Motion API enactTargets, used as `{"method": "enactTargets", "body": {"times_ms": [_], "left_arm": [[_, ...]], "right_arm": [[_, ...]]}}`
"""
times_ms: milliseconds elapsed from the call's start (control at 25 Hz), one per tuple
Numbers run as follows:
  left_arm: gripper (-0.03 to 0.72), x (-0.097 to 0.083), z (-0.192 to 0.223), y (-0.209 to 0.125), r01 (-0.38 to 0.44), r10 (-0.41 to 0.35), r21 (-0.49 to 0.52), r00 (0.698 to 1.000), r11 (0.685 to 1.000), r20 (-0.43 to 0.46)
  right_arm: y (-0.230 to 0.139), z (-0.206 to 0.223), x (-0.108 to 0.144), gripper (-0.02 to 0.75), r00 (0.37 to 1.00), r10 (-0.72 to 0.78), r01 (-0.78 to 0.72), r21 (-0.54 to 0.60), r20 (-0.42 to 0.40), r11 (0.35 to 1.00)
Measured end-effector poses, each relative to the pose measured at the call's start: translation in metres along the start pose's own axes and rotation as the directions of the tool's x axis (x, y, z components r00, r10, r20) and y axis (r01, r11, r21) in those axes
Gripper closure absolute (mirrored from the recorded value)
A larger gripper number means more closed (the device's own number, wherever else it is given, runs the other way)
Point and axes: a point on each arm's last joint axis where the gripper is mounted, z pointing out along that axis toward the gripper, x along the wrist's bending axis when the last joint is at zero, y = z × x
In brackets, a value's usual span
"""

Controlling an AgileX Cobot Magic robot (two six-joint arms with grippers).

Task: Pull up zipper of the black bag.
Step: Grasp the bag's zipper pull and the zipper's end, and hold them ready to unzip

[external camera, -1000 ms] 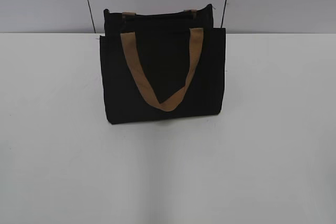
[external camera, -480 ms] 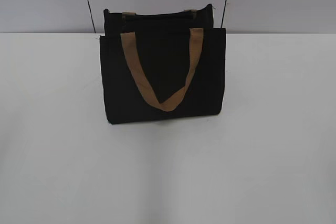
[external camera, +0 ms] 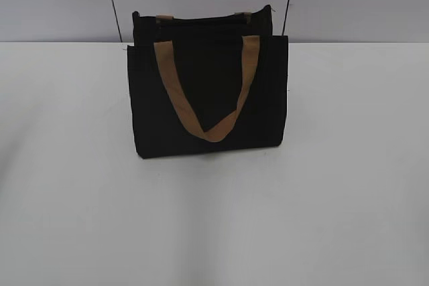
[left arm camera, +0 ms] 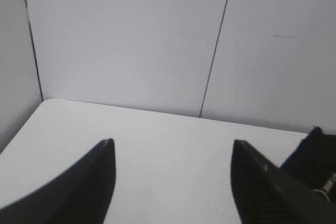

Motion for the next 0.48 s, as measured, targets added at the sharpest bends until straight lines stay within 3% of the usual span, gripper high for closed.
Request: {"method": "enactTargets", "body": {"times_ms": [160, 480], "left_arm": [[0.182, 0.003, 0.043, -0.01, 0.007, -0.006, 0.02, 0.999, 1.0, -0.036], [0.195, -0.039, 0.114, -0.052, -0.12, 0.12, -0.003, 0.99, 0.993, 0.078]], "right_arm": [[0.0, 0.0, 0.0, 0.254, 1.0, 0.0, 0.0, 0.0, 0.0, 1.0], [0.0, 0.0, 0.0, 0.254, 1.0, 0.0, 0.0, 0.0, 0.0, 1.0]]}}
